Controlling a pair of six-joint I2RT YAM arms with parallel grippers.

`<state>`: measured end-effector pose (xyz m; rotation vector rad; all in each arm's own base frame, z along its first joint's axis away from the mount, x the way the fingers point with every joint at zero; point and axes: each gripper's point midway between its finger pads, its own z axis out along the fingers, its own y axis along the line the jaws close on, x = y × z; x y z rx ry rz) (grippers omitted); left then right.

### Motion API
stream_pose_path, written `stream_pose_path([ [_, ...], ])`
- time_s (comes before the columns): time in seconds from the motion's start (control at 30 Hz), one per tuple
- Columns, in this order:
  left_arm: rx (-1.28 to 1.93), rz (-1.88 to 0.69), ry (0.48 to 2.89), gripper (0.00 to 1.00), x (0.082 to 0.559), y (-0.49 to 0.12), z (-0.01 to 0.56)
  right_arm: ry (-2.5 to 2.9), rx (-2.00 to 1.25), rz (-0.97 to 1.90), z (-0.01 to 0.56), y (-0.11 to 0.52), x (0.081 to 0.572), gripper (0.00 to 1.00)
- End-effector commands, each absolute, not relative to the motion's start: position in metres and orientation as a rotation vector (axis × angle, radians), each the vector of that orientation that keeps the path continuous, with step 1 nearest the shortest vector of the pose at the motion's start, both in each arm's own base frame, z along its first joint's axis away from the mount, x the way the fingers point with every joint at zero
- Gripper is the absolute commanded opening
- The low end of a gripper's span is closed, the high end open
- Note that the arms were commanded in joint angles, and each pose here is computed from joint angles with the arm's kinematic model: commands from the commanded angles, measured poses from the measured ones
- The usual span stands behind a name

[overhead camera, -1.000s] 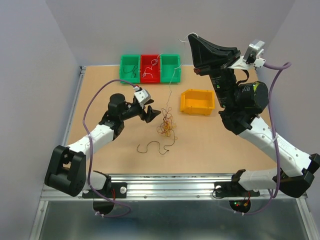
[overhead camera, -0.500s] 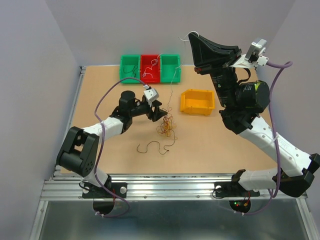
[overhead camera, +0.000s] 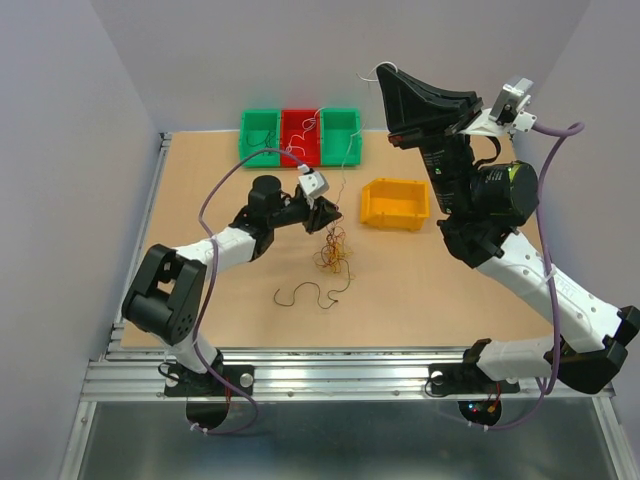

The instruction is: Untangle the cables

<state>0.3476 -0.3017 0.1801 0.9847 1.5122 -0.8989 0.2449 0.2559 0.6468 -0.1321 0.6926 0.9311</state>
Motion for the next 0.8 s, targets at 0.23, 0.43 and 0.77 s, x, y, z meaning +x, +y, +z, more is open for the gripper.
stream_pose_path([
  [0.23,1.029,-0.871,1.397,0.0,0.347,-0.313,0.226,0.624,-0.072,0.915,0.662,0.228,0.229,0.01],
  [0.43,0.956,-0.749,1.345,0.0,0.341,-0.291,0.312,0.784,0.008,0.743,0.579,0.205,0.252,0.01],
  [0.77,0.824,-0.372,1.273,0.0,0.378,-0.249,0.493,1.101,0.013,0.566,0.405,0.215,0.296,0.01],
])
